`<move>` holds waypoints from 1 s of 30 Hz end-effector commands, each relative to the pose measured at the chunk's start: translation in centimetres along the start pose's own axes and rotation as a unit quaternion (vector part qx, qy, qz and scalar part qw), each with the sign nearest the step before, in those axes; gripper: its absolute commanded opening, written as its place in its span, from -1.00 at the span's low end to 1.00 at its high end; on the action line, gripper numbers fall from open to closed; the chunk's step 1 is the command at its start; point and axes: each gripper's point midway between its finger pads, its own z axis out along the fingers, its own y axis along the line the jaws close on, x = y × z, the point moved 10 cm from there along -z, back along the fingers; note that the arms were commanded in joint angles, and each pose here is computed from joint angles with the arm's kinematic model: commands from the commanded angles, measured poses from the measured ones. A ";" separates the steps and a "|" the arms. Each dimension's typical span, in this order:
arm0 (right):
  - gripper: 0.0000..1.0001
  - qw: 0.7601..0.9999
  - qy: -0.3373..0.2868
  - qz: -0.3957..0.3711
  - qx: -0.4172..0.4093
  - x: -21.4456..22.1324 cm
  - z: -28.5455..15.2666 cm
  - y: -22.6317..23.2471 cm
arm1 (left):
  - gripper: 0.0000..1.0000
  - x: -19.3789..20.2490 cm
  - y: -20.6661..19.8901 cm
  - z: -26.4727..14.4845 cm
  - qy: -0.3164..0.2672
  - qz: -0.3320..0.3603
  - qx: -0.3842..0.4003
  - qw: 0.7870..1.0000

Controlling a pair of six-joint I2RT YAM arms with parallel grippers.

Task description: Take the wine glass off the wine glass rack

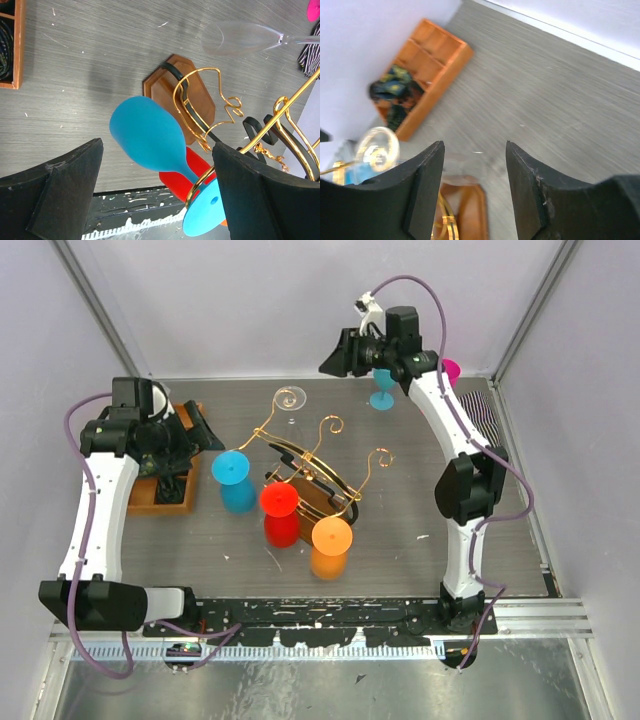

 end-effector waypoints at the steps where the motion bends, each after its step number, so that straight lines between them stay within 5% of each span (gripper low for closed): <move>1: 0.16 0.991 -0.017 0.061 -0.114 -1.6 -1.5 3.8 | 0.96 -0.1 -0.7 -1.6 -0.018 0.000 0.012 1.000; 12: 0.12 0.985 0.008 0.073 -0.156 -0.3 -1.6 7.0 | 0.96 -0.3 -1.1 -2.3 -0.022 0.001 0.023 0.999; 19: -0.12 0.977 0.019 0.085 -0.193 0.8 -0.8 8.5 | 0.96 -0.3 -1.1 -2.4 -0.023 0.002 0.022 0.999; 30: -0.13 0.986 -0.006 0.081 -0.145 0.0 -1.1 8.2 | 0.96 0.3 -0.9 -3.0 -0.031 0.010 0.020 0.999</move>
